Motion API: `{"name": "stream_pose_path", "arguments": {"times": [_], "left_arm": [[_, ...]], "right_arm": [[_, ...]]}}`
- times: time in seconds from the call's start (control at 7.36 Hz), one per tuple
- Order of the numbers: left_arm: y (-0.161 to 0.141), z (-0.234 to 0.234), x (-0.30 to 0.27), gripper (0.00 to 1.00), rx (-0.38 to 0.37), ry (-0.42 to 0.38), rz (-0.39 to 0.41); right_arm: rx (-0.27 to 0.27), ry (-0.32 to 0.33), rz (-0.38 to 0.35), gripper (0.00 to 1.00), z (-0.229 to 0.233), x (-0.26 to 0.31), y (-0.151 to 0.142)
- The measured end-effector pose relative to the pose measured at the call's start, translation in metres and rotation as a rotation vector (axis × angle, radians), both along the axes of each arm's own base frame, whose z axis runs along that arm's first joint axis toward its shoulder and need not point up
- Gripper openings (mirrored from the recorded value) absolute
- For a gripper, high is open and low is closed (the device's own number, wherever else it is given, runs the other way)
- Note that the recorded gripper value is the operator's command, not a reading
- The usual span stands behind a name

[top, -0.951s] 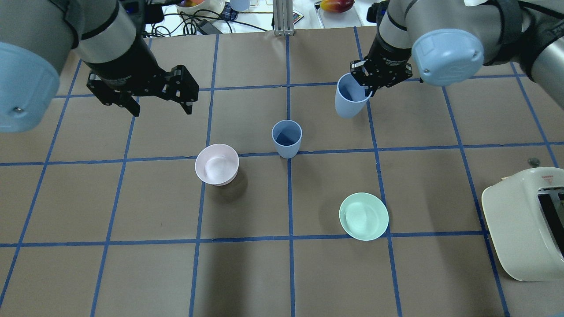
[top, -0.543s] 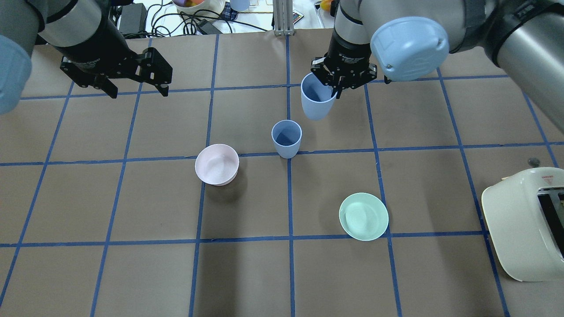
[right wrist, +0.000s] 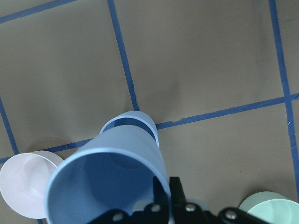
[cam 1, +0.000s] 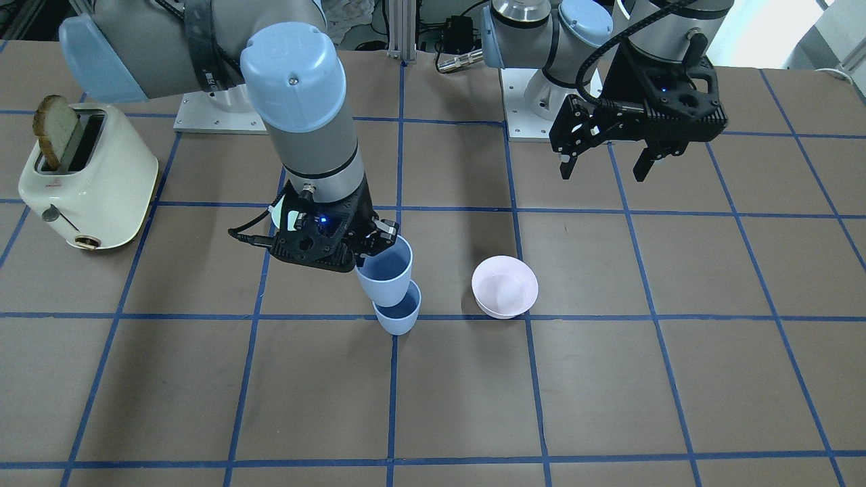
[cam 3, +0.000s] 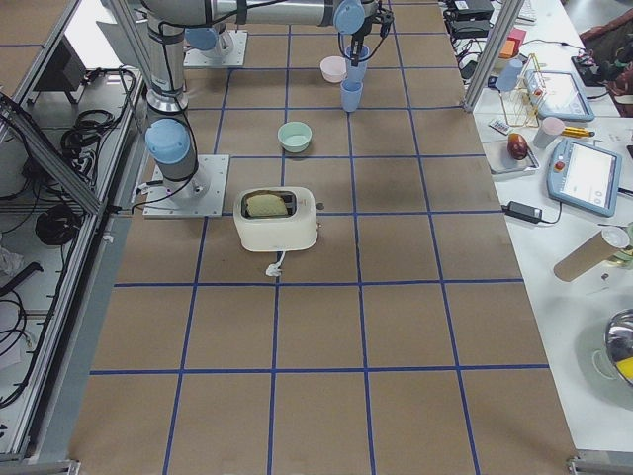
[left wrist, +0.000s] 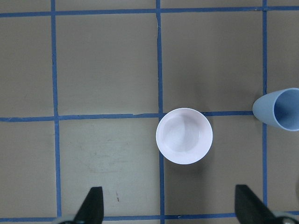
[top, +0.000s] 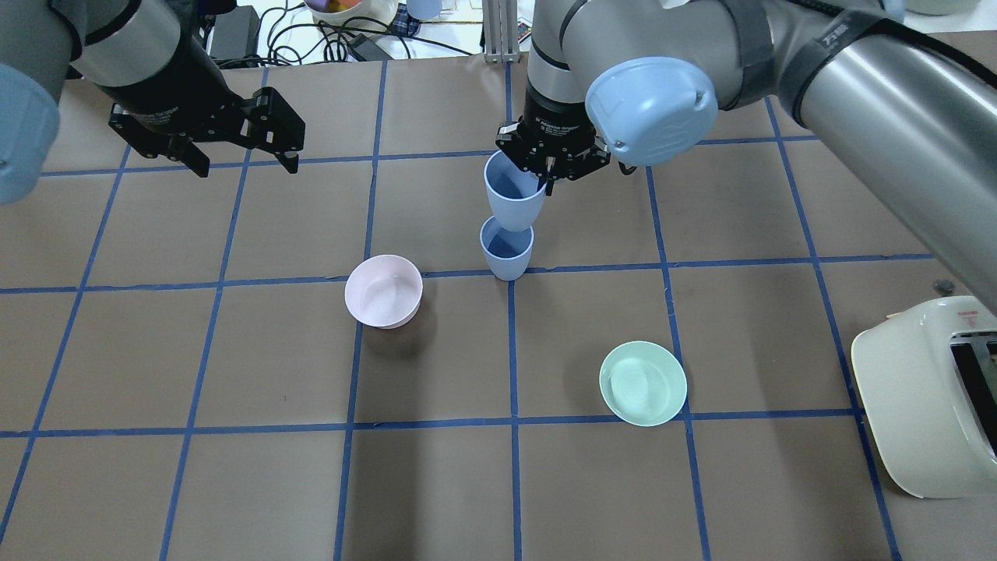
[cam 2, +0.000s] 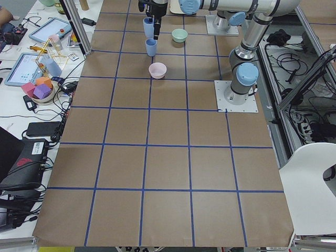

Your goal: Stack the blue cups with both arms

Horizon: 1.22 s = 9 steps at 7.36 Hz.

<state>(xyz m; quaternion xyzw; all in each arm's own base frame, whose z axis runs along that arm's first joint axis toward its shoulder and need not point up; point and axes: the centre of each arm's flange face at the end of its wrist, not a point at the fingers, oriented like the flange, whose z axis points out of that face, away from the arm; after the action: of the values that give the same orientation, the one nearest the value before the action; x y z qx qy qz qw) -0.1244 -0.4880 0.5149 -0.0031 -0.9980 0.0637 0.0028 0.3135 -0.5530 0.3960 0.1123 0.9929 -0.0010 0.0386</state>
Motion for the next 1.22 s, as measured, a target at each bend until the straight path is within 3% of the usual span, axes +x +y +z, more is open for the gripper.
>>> {"name": "stream_pose_path", "arguments": {"times": [1.22], "left_arm": [[0.0, -0.001, 0.0, 1.0, 0.002, 0.001, 0.001]], "right_arm": [[0.037, 0.016, -0.013, 0.04, -0.039, 0.013, -0.011]]}}
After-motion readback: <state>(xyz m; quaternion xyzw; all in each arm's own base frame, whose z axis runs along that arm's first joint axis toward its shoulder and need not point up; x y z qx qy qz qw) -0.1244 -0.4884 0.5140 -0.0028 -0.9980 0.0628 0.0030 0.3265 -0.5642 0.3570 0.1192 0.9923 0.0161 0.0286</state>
